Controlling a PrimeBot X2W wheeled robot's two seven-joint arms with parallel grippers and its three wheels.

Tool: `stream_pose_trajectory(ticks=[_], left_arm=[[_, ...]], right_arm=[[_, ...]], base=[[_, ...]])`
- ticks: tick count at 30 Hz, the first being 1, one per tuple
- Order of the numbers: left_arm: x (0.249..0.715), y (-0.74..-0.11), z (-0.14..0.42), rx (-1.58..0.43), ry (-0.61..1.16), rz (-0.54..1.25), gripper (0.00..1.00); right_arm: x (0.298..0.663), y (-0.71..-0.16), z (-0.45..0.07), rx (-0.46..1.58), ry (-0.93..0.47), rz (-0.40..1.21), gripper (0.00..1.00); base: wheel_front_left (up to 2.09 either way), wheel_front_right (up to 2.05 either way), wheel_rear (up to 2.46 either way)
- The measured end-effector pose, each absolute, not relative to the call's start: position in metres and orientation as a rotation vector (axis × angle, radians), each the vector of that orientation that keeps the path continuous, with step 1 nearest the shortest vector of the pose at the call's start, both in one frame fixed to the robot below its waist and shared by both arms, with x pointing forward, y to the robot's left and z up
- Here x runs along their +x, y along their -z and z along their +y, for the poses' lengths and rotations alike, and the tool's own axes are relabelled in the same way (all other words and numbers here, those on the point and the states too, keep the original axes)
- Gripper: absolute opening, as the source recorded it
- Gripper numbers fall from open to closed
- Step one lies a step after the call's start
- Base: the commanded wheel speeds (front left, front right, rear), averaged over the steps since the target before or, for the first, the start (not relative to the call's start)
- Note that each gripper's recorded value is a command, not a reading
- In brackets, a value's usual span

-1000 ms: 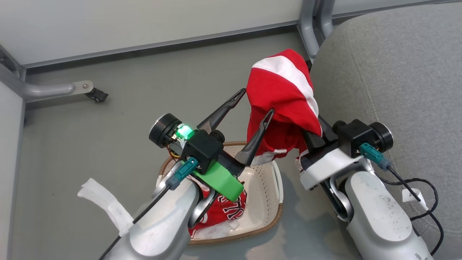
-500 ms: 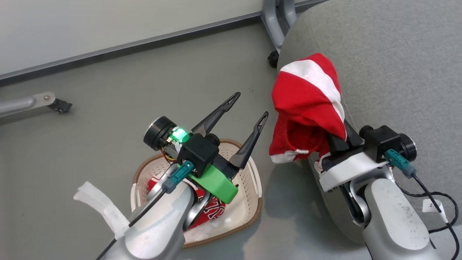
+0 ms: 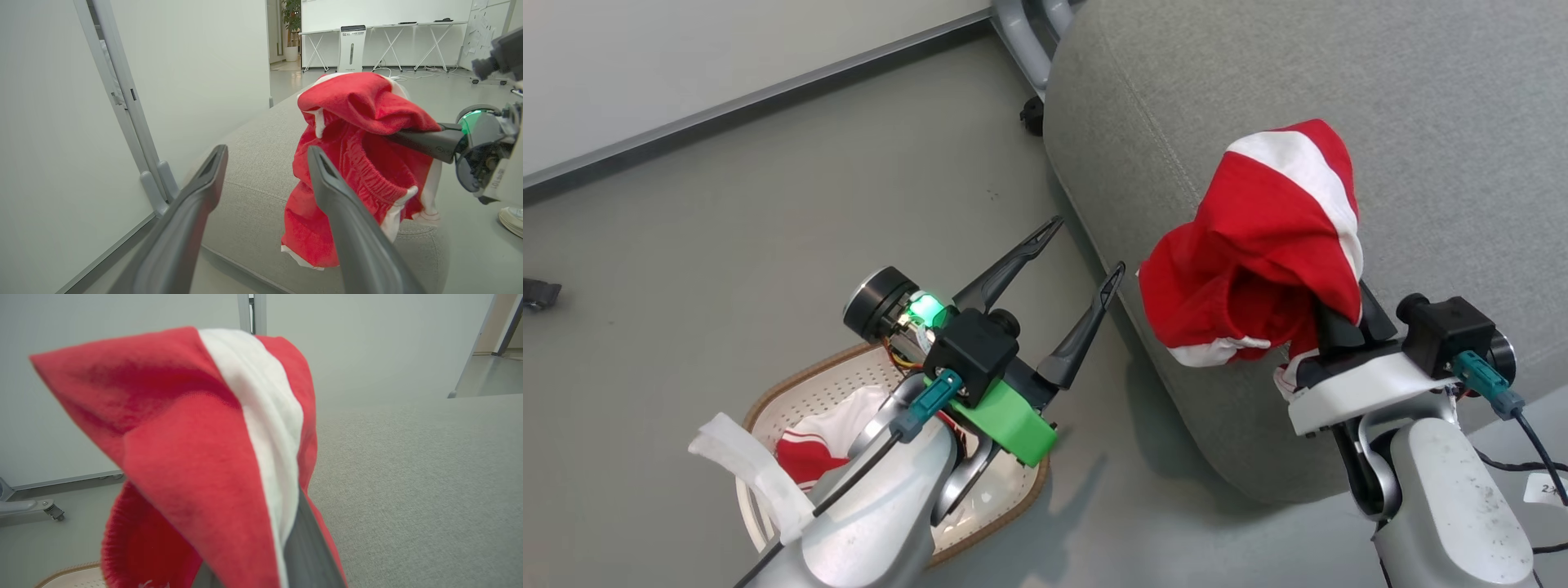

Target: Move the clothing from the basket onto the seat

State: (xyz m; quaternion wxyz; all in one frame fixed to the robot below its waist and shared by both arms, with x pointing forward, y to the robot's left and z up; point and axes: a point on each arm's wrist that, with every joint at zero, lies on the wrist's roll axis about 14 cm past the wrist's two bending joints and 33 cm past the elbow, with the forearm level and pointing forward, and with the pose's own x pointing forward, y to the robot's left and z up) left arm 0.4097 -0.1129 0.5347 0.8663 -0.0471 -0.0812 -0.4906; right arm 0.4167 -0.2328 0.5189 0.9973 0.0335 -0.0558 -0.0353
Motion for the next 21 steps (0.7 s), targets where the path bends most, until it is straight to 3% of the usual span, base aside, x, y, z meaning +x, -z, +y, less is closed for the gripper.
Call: stream_pose_trajectory(ticks=[12, 21], left_arm=[[0.4, -0.52, -0.137, -0.122, 1.113, -0.138, 1.0], [0.405, -0.517, -0.137, -0.125, 1.111, -0.133, 1.0]], right_arm=[[0.388, -0.503, -0.28, 0.063, 0.224, -0.068, 0.0], [0.394, -0.517, -0.292, 0.033, 0.251, -0.11, 0.0]], base=[[0.0, 0.0, 0.0], [0.0, 0.0, 0.0]])
